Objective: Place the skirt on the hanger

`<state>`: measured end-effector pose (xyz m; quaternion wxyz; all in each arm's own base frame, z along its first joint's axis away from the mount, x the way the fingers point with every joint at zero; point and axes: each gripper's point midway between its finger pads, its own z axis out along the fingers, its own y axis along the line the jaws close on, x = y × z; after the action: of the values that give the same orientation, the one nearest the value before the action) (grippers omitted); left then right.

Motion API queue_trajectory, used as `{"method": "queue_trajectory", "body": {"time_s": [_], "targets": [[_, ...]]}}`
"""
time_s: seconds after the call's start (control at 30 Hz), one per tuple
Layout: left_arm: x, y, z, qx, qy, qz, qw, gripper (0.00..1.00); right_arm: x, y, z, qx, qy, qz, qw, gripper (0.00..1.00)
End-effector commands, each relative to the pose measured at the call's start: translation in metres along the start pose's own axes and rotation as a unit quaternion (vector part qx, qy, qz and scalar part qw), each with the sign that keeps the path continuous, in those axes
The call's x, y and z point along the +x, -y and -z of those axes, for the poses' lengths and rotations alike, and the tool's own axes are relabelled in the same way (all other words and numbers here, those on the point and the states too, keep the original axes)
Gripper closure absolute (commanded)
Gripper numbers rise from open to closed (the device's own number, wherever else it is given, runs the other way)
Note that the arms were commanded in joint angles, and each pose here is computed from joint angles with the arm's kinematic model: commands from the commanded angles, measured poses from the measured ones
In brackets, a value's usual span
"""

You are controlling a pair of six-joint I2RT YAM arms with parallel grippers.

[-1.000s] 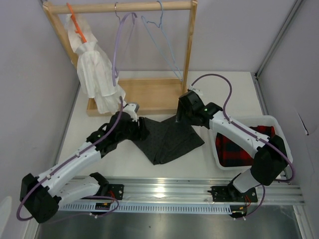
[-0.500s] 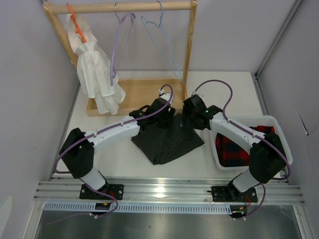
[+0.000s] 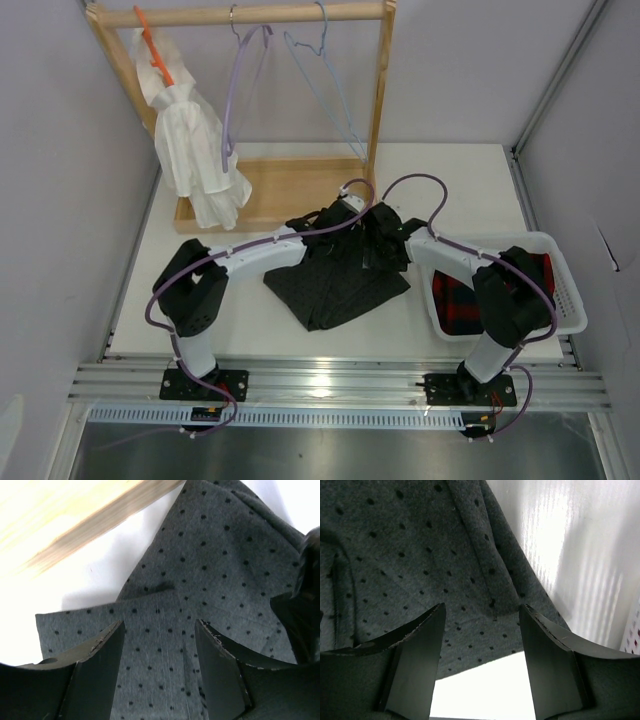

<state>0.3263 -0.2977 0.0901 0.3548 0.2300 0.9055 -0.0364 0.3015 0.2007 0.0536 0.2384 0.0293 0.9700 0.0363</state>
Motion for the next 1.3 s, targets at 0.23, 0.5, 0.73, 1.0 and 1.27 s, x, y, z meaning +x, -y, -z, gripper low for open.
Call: {"method": "queue_trajectory", "body": {"time_s": [0.23,0.5,0.73,1.0,1.27], "targets": [[-0.005,-0.01,-0.009,-0.007,-0.008,-0.016,1.0,0.42,-0.014,-0.007,-0.002,-0.009,0.025,0.01,1.0,0.87],[-0.005,-0.033,-0.001,-0.009,-0.011,-0.001,1.0,0.66,-0.032,-0.011,0.036,-0.023,0.055,-0.005,0.998,1.0],[-0.021,-0.033,0.039,0.024,0.021,0.027,0.999,0.72,-0.067,-0.021,0.107,-0.075,0.118,-0.024,0.99,1.0],[-0.018,-0.024,0.124,0.114,0.099,0.096,0.984,0.66,-0.092,-0.044,0.186,-0.143,0.178,-0.025,0.973,1.0],[-0.014,-0.018,0.182,0.185,0.158,0.136,0.96,0.5,-0.096,-0.046,0.204,-0.141,0.189,-0.026,0.971,1.0]]}}
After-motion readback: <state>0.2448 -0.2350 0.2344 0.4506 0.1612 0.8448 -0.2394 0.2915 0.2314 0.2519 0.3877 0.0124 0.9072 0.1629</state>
